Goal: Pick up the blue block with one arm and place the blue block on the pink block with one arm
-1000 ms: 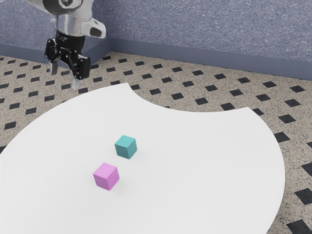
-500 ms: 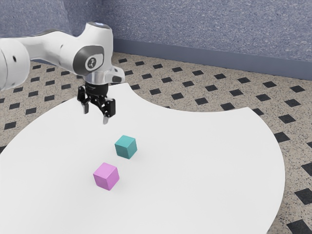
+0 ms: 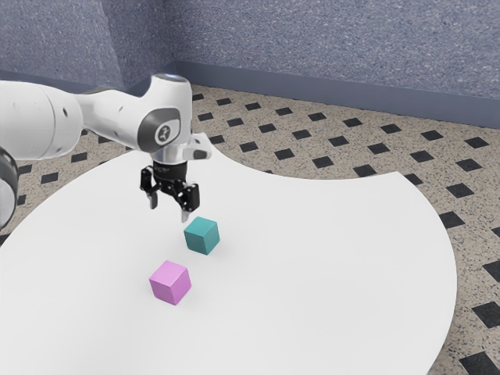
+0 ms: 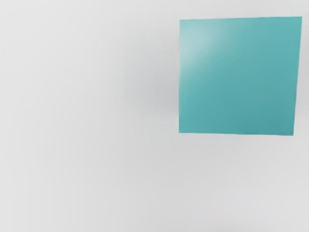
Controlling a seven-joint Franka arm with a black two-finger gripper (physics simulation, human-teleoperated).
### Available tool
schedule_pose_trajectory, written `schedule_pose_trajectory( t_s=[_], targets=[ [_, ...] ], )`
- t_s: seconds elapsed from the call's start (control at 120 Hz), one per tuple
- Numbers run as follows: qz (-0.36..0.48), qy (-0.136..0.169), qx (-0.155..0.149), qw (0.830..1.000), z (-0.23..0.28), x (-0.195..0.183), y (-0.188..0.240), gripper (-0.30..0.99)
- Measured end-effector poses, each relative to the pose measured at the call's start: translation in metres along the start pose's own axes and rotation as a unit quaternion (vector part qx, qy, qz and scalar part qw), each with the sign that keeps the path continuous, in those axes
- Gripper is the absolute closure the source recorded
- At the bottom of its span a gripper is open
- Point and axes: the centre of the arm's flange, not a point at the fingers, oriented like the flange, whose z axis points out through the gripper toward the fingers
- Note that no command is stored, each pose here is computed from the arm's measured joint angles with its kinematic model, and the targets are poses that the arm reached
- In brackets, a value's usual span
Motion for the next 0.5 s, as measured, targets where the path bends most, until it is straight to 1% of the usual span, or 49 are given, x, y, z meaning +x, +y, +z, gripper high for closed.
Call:
schedule_pose_trajectory(
  t_s=[0.05, 0.183, 0.5],
  targets=[
    [0.000, 0.004, 0.000, 1.000, 0.001, 0.005, 0.002, 0.00],
    [0.001, 0.002, 0.002, 1.000, 0.016, 0.023, 0.009, 0.00],
    [0.003, 0.005, -0.005, 1.000, 0.034, 0.044, 0.025, 0.00]
  ],
)
